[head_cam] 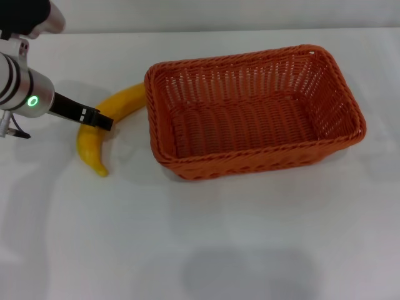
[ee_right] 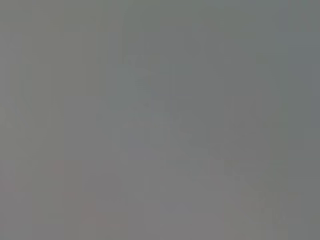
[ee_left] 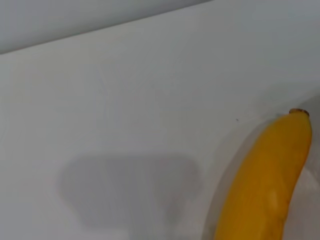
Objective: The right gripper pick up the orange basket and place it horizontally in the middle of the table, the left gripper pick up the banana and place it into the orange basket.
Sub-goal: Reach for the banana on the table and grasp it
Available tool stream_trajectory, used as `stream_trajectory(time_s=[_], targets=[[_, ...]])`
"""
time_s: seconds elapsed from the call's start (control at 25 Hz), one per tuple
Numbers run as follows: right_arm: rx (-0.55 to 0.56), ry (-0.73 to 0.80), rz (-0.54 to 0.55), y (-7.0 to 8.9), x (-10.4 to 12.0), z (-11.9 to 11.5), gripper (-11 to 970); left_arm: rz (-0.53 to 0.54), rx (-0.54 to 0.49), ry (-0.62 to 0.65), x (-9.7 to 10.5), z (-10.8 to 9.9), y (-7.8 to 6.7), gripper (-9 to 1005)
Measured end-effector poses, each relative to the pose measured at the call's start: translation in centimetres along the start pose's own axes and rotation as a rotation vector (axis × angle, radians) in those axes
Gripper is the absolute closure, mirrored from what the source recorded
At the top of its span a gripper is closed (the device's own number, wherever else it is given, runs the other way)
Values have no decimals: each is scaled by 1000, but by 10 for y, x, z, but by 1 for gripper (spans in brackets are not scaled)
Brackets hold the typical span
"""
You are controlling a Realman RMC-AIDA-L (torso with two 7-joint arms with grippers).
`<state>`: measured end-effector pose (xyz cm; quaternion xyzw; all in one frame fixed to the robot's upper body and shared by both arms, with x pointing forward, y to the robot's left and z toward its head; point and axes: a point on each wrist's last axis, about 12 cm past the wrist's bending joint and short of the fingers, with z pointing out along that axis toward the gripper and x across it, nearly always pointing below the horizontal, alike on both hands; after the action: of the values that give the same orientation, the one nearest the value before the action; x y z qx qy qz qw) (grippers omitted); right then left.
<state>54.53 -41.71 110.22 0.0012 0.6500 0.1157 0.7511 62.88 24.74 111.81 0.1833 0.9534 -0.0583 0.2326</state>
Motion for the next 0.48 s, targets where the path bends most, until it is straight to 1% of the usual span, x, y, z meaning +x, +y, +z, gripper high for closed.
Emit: stream_trajectory(time_s=[0.4, 0.48], targets=[[2, -1, 0, -1, 0, -1, 82, -7, -1, -5, -1, 1, 0, 211], [4, -3, 0, -1, 0, -1, 82, -12, -1, -6, 0, 1, 0, 247]])
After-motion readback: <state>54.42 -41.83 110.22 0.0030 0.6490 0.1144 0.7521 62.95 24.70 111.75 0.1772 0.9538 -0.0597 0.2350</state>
